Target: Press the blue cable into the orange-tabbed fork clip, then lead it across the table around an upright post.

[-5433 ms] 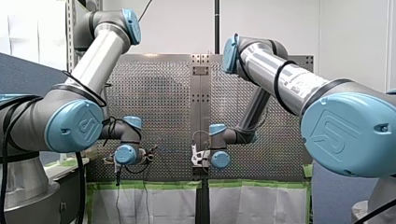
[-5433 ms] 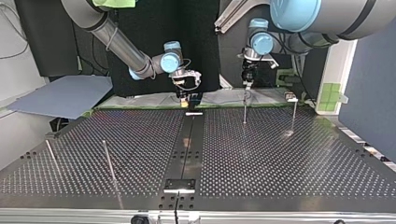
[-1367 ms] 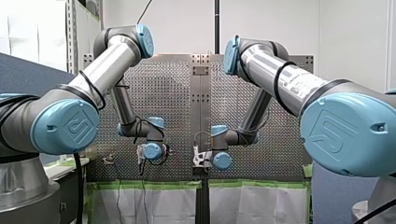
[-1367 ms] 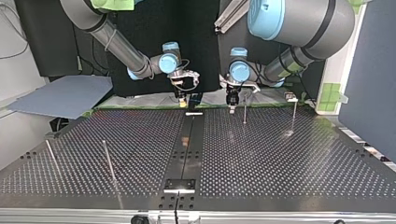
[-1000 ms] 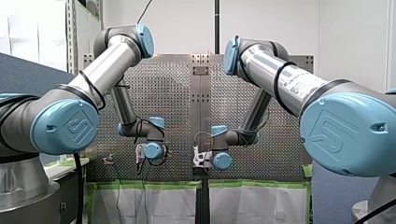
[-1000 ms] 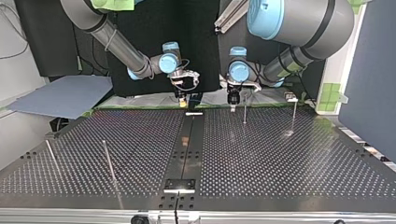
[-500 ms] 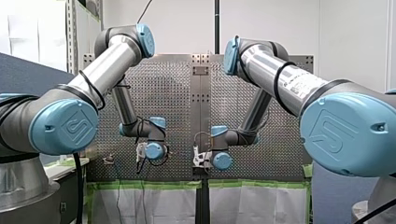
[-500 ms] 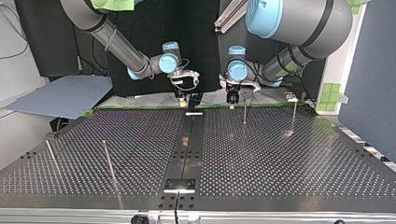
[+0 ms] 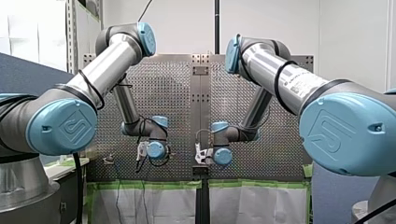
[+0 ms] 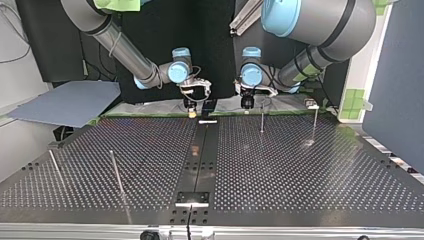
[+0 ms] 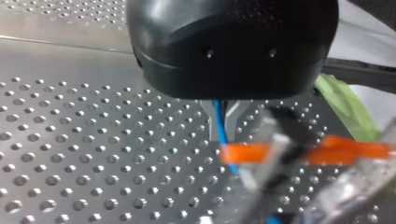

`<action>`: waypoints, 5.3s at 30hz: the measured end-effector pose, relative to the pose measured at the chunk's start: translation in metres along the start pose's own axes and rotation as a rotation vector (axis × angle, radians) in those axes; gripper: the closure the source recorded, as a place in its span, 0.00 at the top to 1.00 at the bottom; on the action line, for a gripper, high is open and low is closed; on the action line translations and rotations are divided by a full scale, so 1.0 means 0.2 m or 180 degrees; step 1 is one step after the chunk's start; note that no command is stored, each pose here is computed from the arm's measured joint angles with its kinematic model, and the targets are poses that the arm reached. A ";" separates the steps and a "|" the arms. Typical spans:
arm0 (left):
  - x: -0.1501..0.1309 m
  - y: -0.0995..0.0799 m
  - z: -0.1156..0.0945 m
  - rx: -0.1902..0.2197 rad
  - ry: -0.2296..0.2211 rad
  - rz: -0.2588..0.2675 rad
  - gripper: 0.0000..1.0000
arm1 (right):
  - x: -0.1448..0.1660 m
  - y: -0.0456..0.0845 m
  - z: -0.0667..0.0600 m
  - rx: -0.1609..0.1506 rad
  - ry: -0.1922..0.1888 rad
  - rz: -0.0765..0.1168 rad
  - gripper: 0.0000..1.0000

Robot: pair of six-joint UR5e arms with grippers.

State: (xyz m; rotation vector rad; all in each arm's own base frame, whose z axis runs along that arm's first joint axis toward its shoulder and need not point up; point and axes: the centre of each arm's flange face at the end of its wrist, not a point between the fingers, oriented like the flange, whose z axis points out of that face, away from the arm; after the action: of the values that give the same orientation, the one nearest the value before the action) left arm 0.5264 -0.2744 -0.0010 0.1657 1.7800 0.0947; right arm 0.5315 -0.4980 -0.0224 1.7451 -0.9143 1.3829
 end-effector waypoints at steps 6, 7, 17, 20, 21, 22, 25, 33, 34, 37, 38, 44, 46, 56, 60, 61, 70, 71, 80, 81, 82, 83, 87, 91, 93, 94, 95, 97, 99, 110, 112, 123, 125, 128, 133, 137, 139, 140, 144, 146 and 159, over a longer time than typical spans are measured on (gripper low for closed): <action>-0.12 -0.02 -0.04 -0.0016 -0.0035 0.0035 0.00 | 0.16 0.03 -0.01 -0.0016 -0.0019 -0.0024 0.00; -0.15 -0.03 -0.05 -0.0005 -0.0038 0.0038 0.00 | 0.18 0.03 -0.01 -0.0016 -0.0020 -0.0028 0.00; -0.40 -0.10 -0.16 0.0047 -0.0107 0.0043 0.00 | 0.48 0.06 -0.06 -0.0010 -0.0003 -0.0062 0.00; -0.48 -0.10 -0.19 0.0026 -0.0149 0.0021 0.00 | 0.57 0.08 -0.08 -0.0015 0.0023 -0.0075 0.00; -0.50 -0.10 -0.19 0.0021 -0.0166 0.0012 0.00 | 0.60 0.08 -0.08 -0.0017 0.0033 -0.0077 0.00; -0.54 -0.10 -0.20 0.0015 -0.0195 -0.0001 0.00 | 0.63 0.09 -0.09 -0.0020 0.0042 -0.0080 0.00; -0.62 -0.10 -0.22 0.0011 -0.0273 -0.0036 0.00 | 0.73 0.10 -0.11 -0.0026 0.0085 -0.0086 0.00; -0.83 -0.09 -0.30 0.0037 -0.0419 -0.0149 0.00 | 0.98 0.14 -0.16 -0.0049 0.0226 -0.0086 0.00; -0.86 -0.09 -0.31 0.0037 -0.0446 -0.0163 0.00 | 1.00 0.15 -0.17 -0.0050 0.0231 -0.0085 0.00; -0.94 -0.08 -0.33 0.0031 -0.0521 -0.0197 0.00 | 1.09 0.16 -0.20 -0.0056 0.0269 -0.0080 0.00; -0.96 -0.07 -0.34 0.0028 -0.0545 -0.0210 0.00 | 1.12 0.17 -0.21 -0.0060 0.0290 -0.0077 0.00; -1.15 -0.04 -0.37 -0.0001 -0.0734 -0.0323 0.00 | 1.29 0.20 -0.26 -0.0082 0.0398 -0.0053 0.00; -1.23 -0.03 -0.38 -0.0016 -0.0795 -0.0360 0.00 | 1.34 0.21 -0.28 -0.0089 0.0444 -0.0038 0.00; -1.58 0.02 -0.41 -0.0038 -0.1048 -0.0545 0.00 | 1.66 0.28 -0.37 -0.0050 0.0762 0.0065 0.00; -1.64 0.02 -0.41 -0.0030 -0.1087 -0.0581 0.00 | 1.79 0.31 -0.42 -0.0012 0.0902 0.0099 0.00; -1.67 0.02 -0.40 -0.0031 -0.1093 -0.0587 0.00 | 1.82 0.31 -0.43 -0.0004 0.0935 0.0109 0.00; -1.81 0.02 -0.39 -0.0050 -0.1134 -0.0618 0.00 | 2.09 0.37 -0.54 0.0033 0.1219 0.0176 0.00; -1.82 0.02 -0.39 -0.0051 -0.1141 -0.0624 0.00 | 2.11 0.37 -0.54 0.0033 0.1237 0.0185 0.00; -1.98 0.03 -0.38 -0.0041 -0.1205 -0.0690 0.00 | 2.15 0.42 -0.55 0.0005 0.1269 0.0268 0.00; -2.00 0.03 -0.38 -0.0035 -0.1216 -0.0699 0.00 | 2.16 0.43 -0.55 -0.0003 0.1272 0.0276 0.00; -2.02 0.03 -0.38 -0.0024 -0.1228 -0.0708 0.00 | 2.16 0.44 -0.55 -0.0012 0.1277 0.0282 0.00; -2.03 0.03 -0.38 -0.0014 -0.1233 -0.0713 0.00 | 2.17 0.45 -0.55 -0.0025 0.1287 0.0289 0.00; -2.10 0.03 -0.38 0.0034 -0.1252 -0.0733 0.00 | 2.21 0.51 -0.55 -0.0066 0.1323 0.0314 0.00; -2.18 0.02 -0.39 0.0098 -0.1264 -0.0739 0.00 | 2.24 0.55 -0.56 -0.0103 0.1358 0.0339 0.00; -2.22 0.01 -0.40 0.0124 -0.1280 -0.0742 0.00 | 2.27 0.58 -0.57 -0.0126 0.1379 0.0352 0.00; -2.24 0.01 -0.40 0.0141 -0.1295 -0.0745 0.00 | 2.28 0.60 -0.58 -0.0137 0.1387 0.0357 0.00; -2.26 0.00 -0.40 0.0154 -0.1309 -0.0748 0.00 | 2.29 0.62 -0.58 -0.0152 0.1393 0.0364 0.00; -2.31 -0.01 -0.41 0.0185 -0.1342 -0.0755 0.00 | 2.30 0.64 -0.59 -0.0175 0.1390 0.0370 0.00; -2.34 -0.02 -0.42 0.0211 -0.1369 -0.0761 0.00 | 2.31 0.68 -0.59 -0.0205 0.1381 0.0376 0.00; -2.46 -0.09 -0.48 0.0379 -0.1458 -0.0782 0.00 | 2.35 0.85 -0.61 -0.0357 0.1402 0.0466 0.00; -2.48 -0.10 -0.49 0.0426 -0.1472 -0.0798 0.00 | 2.36 0.88 -0.61 -0.0379 0.1412 0.0479 0.00; -2.52 -0.24 -0.49 0.0630 -0.1392 -0.0803 0.00 | 2.35 1.02 -0.61 -0.0510 0.1356 0.0520 0.00; -2.52 -0.28 -0.48 0.0666 -0.1364 -0.0793 0.00 | 2.35 1.05 -0.62 -0.0535 0.1336 0.0524 0.00; -2.50 -0.35 -0.46 0.0725 -0.1310 -0.0771 0.00 | 2.34 1.08 -0.61 -0.0568 0.1314 0.0528 0.00; -2.50 -0.44 -0.45 0.0815 -0.1301 -0.0786 0.00 | 2.33 1.13 -0.61 -0.0618 0.1287 0.0528 0.00; -2.51 -0.49 -0.46 0.0867 -0.1316 -0.0830 0.00 | 2.32 1.19 -0.61 -0.0675 0.1264 0.0528 0.00; -2.52 -0.51 -0.47 0.0888 -0.1321 -0.0842 0.00 | 2.32 1.21 -0.61 -0.0699 0.1260 0.0528 0.00; -2.52 -0.52 -0.47 0.0896 -0.1320 -0.0844 0.00 | 2.32 1.22 -0.61 -0.0715 0.1256 0.0528 0.00; -2.52 -0.55 -0.47 0.0918 -0.1320 -0.0851 0.00 | 2.31 1.28 -0.61 -0.0768 0.1236 0.0527 0.00; -2.53 -0.57 -0.48 0.0931 -0.1324 -0.0856 0.00 | 2.31 1.30 -0.61 -0.0794 0.1226 0.0526 0.00; -2.52 -0.62 -0.50 0.0944 -0.1300 -0.0883 0.00 | 2.27 1.46 -0.61 -0.0946 0.1123 0.0517 0.00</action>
State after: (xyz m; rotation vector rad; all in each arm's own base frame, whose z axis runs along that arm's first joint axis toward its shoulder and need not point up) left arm 0.5262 -0.4766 0.4866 0.1374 1.3846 -0.3802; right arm 0.3005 -0.5774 0.4739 1.1818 -1.0173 1.5098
